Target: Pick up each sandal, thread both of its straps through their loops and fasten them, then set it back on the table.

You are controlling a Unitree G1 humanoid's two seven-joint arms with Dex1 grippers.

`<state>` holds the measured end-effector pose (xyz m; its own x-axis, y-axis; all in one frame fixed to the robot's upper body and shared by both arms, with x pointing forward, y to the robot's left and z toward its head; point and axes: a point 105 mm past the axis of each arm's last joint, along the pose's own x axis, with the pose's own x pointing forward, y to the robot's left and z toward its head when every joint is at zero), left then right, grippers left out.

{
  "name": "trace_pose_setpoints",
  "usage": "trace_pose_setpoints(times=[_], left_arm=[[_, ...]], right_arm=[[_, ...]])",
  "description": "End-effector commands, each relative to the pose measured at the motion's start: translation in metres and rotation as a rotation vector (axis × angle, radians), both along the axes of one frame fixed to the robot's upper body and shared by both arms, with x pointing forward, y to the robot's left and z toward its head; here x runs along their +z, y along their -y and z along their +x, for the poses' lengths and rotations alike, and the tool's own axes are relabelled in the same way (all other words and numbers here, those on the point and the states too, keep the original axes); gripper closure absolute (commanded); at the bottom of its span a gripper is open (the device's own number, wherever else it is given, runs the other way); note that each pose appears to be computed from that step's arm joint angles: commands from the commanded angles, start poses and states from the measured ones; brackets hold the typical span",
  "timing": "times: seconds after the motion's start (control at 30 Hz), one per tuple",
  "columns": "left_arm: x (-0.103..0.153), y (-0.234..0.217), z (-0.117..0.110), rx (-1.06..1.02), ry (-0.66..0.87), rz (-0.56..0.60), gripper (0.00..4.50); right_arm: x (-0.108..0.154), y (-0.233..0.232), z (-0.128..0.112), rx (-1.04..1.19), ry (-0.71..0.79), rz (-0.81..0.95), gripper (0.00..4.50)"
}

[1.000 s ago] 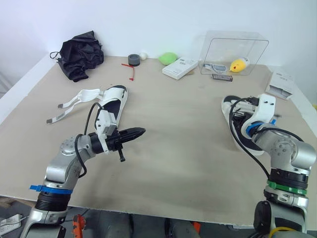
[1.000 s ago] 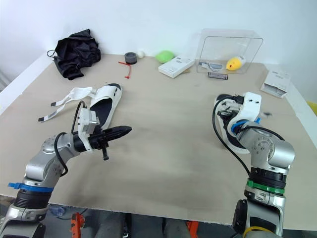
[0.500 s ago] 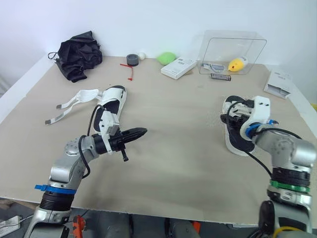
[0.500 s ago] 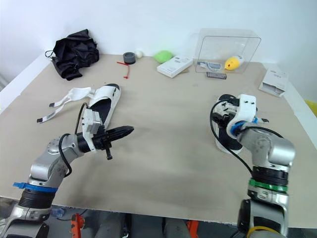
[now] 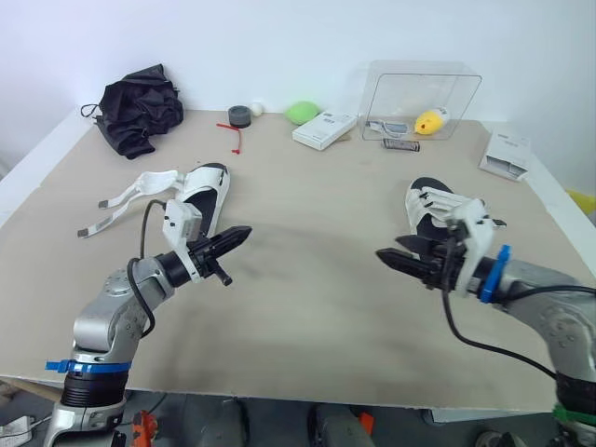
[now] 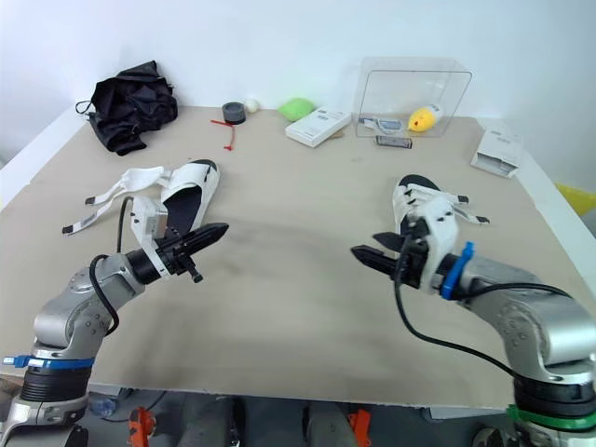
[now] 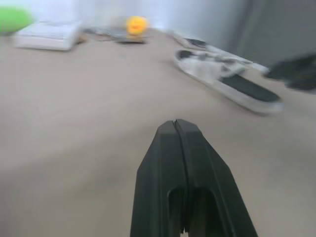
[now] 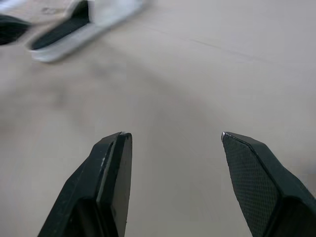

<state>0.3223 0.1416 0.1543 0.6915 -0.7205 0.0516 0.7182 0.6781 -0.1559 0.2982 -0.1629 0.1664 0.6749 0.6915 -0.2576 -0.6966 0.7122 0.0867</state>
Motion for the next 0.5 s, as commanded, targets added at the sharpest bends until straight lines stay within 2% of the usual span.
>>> trace_pose_setpoints(times=[0.03, 0.07, 0.17, 0.23, 0.27, 0.4, 0.43, 0.5], left_arm=[[0.002, -0.014, -0.003, 0.056, -0.018, -0.038, 4.5], [-0.002, -0.017, -0.005, 0.063, -0.022, -0.022, 4.5], [-0.003, -0.025, -0.01, 0.03, -0.043, -0.081, 3.66], [-0.003, -0.032, -0.006, 0.082, -0.031, -0.059, 2.79], [-0.003, -0.034, -0.003, 0.101, -0.028, -0.058, 2.52], [-0.003, -0.04, 0.013, 0.186, -0.02, -0.019, 0.48], [-0.002, -0.041, 0.021, 0.217, -0.022, -0.017, 0.16], [-0.002, -0.044, 0.036, 0.296, -0.051, -0.015, 0.16]], right_arm=[[0.01, -0.015, 0.005, 0.04, 0.048, 0.038, 1.36], [0.01, -0.021, 0.007, 0.053, 0.048, 0.053, 1.36], [0.011, -0.032, 0.01, 0.076, 0.05, 0.075, 1.26], [0.013, -0.037, 0.011, 0.091, 0.052, 0.091, 1.26], [0.013, -0.039, 0.011, 0.097, 0.053, 0.093, 1.26], [0.017, -0.052, 0.007, 0.147, 0.065, 0.11, 1.26], [0.019, -0.055, 0.004, 0.163, 0.071, 0.118, 1.26], [0.022, -0.06, -0.001, 0.188, 0.083, 0.129, 1.26]])
